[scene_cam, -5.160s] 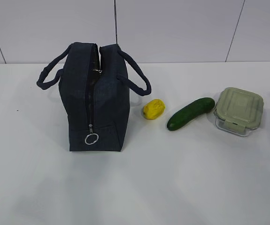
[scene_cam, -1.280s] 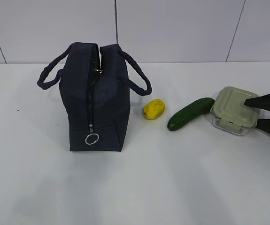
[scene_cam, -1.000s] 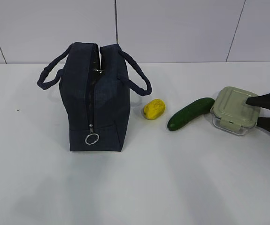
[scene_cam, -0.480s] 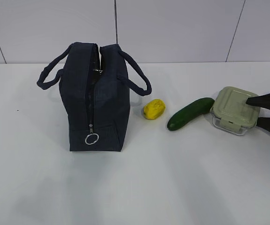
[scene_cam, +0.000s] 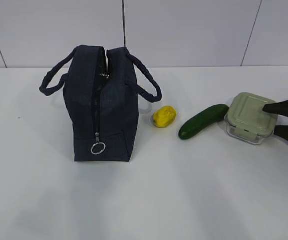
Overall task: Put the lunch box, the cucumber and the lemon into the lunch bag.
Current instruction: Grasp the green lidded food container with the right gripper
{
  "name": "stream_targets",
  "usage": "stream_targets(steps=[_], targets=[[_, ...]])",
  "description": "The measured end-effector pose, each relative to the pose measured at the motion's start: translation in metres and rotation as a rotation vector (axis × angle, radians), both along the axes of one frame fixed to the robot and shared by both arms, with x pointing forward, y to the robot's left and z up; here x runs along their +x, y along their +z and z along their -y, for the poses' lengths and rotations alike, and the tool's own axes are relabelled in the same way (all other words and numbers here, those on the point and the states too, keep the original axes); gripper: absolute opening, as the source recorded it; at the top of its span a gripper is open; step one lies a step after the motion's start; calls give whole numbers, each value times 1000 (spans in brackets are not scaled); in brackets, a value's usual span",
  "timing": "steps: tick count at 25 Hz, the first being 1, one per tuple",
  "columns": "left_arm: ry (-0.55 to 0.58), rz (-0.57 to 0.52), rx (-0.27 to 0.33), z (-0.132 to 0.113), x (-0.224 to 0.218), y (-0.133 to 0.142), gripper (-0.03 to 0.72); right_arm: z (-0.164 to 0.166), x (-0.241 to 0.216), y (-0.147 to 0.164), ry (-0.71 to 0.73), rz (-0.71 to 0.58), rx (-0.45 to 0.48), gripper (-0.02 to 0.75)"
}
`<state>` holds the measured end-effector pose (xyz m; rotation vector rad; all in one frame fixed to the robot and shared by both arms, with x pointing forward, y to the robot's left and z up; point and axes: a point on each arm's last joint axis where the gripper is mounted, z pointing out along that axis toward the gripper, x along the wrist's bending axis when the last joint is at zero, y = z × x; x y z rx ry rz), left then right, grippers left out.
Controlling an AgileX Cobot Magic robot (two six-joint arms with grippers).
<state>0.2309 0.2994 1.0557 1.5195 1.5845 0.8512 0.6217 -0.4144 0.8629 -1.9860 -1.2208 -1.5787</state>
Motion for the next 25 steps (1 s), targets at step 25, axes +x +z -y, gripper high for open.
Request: stream_targets(steps=[25], targets=[[0,0,0,0,0,0,317,-1,-2,-1,16,-20,-2,500]])
